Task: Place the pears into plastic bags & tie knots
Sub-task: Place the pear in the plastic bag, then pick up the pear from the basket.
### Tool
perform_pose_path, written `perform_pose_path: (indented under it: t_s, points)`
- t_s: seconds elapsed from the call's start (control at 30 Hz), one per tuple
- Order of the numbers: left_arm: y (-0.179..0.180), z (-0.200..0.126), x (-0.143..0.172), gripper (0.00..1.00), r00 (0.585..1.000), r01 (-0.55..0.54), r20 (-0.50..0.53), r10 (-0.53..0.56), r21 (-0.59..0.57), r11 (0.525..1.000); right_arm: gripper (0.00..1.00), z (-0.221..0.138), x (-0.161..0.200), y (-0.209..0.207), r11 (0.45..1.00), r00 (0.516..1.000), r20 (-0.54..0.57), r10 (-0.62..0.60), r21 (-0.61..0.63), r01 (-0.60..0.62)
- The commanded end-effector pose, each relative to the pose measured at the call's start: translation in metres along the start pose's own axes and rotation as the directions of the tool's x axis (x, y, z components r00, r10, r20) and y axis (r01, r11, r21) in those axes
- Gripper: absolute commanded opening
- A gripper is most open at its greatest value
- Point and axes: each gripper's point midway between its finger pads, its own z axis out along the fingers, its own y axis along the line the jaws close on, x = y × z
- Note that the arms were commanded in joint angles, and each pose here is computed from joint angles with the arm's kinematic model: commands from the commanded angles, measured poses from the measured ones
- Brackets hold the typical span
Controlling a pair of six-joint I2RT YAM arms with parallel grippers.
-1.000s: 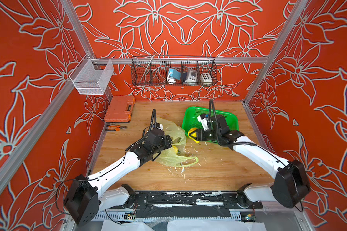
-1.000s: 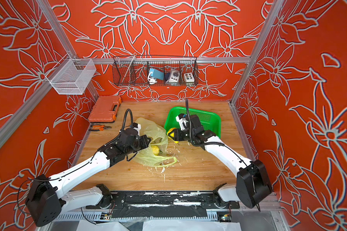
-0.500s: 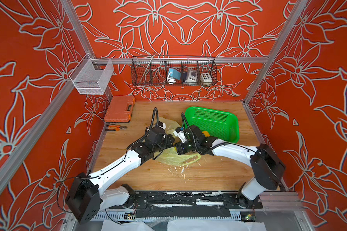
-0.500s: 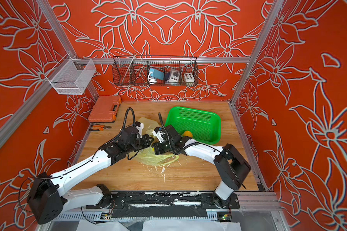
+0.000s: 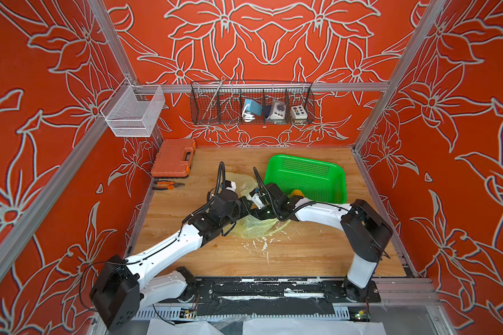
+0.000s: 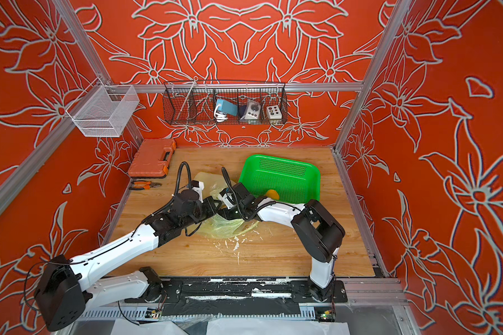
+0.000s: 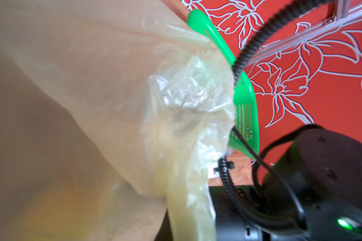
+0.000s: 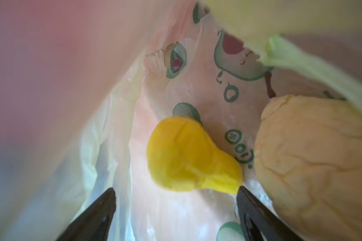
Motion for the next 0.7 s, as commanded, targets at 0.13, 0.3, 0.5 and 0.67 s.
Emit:
perform_pose_path:
  t_s: [0.13, 0.3, 0.5, 0.67]
  points:
    - [0.039, -0.003, 0.009, 0.0, 0.998, 0.058, 0.019, -0.056, -0.166, 0.984, 0.9, -0.066, -0.022, 0.039, 0.995, 0.997, 0.041, -0.072, -0.06, 0.075]
    - [0.046, -0.004, 0.007, 0.0, 0.997, 0.073, 0.039, -0.067, -0.182, 0.98, 0.87, -0.107, -0.03, 0.012, 1.0, 0.996, 0.087, 0.004, -0.018, -0.003]
    - [0.041, -0.001, 0.007, 0.0, 0.998, 0.058, 0.025, -0.055, -0.161, 0.985, 0.87, -0.18, -0.051, -0.053, 0.963, 0.96, 0.271, 0.077, 0.229, -0.142]
    - [0.037, 0.002, 0.01, 0.0, 0.999, 0.047, 0.009, -0.046, -0.143, 0.989, 0.91, -0.226, -0.057, -0.143, 0.755, 0.944, 0.309, 0.119, 0.589, -0.288]
